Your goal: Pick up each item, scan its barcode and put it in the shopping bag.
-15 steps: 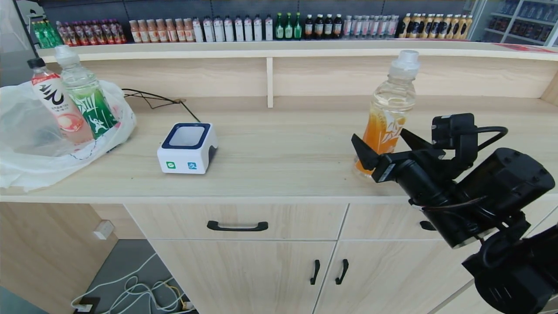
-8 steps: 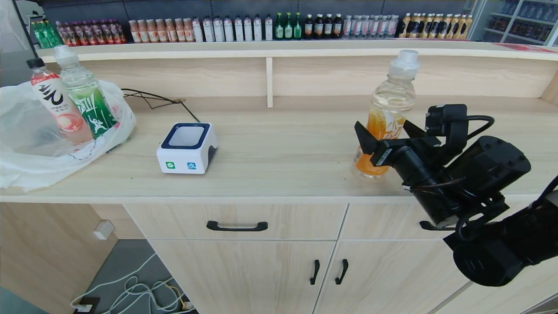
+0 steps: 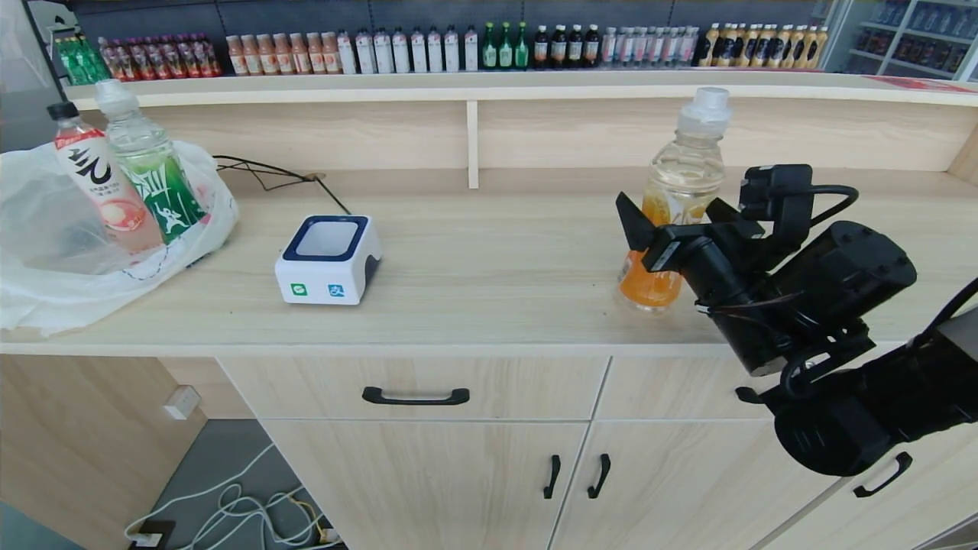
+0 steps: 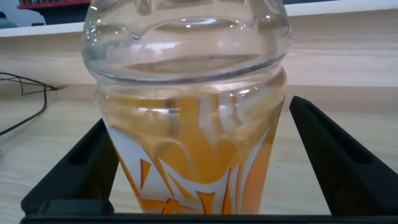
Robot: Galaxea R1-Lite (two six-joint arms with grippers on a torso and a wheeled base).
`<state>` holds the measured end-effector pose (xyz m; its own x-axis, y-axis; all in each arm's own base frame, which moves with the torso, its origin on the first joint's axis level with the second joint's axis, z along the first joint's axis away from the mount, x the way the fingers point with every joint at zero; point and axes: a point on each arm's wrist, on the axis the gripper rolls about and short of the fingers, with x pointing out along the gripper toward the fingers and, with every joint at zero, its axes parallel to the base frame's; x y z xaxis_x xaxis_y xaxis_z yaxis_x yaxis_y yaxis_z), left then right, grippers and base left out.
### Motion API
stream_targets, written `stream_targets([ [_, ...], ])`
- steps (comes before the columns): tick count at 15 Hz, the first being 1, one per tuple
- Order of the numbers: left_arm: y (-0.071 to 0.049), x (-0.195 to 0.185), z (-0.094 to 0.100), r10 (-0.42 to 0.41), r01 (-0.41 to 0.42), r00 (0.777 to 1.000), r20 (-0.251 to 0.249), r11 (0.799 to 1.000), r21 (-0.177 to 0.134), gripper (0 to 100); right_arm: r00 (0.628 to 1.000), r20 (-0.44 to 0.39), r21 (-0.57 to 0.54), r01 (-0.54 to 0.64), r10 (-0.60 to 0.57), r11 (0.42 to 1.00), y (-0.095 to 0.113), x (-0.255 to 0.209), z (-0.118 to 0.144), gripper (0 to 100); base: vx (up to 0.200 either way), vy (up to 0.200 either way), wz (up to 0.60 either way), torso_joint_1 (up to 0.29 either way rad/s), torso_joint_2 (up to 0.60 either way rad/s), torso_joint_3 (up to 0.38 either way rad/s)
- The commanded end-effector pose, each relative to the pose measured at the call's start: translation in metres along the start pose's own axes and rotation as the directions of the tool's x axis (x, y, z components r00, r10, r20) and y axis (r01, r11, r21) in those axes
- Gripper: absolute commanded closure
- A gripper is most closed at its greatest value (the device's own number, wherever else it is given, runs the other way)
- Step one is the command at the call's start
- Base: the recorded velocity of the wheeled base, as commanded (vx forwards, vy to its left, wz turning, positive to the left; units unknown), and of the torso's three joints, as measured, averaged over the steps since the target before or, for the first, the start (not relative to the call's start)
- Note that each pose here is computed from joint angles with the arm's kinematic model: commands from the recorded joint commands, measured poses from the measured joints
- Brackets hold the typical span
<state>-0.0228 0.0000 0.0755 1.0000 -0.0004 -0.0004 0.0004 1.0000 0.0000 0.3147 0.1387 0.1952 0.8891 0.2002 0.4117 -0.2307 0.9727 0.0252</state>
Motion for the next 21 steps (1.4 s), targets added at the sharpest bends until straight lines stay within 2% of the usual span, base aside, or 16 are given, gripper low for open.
stream_targets([
  [1, 0.0, 0.0, 0.0, 0.0, 0.0, 1.0, 0.0, 1.0, 0.0, 0, 1.0, -0.001, 0.0, -0.002, 0.002, 1.0, 0.0, 0.0, 0.0, 0, 0.0, 0.0, 0.0, 0.0, 0.0, 0.0],
  [5, 0.0, 0.0, 0.0, 0.0, 0.0, 1.0, 0.0, 1.0, 0.0, 0, 1.0, -0.003, 0.003, -0.007, 0.007, 1.0, 0.002, -0.002, 0.0, 0, 0.0, 0.0, 0.0, 0.0, 0.0, 0.0],
  [6, 0.0, 0.0, 0.0, 0.0, 0.0, 1.0, 0.0, 1.0, 0.0, 0, 1.0, -0.001, 0.004, -0.008, 0.008, 1.0, 0.002, -0.002, 0.001, 100, 0.0, 0.0, 0.0, 0.0, 0.0, 0.0],
  [21, 0.0, 0.0, 0.0, 0.0, 0.0, 1.0, 0.0, 1.0, 0.0, 0, 1.0, 0.024, 0.018, -0.009, 0.009, 1.0, -0.002, -0.023, 0.029, 100, 0.0, 0.0, 0.0, 0.0, 0.0, 0.0],
])
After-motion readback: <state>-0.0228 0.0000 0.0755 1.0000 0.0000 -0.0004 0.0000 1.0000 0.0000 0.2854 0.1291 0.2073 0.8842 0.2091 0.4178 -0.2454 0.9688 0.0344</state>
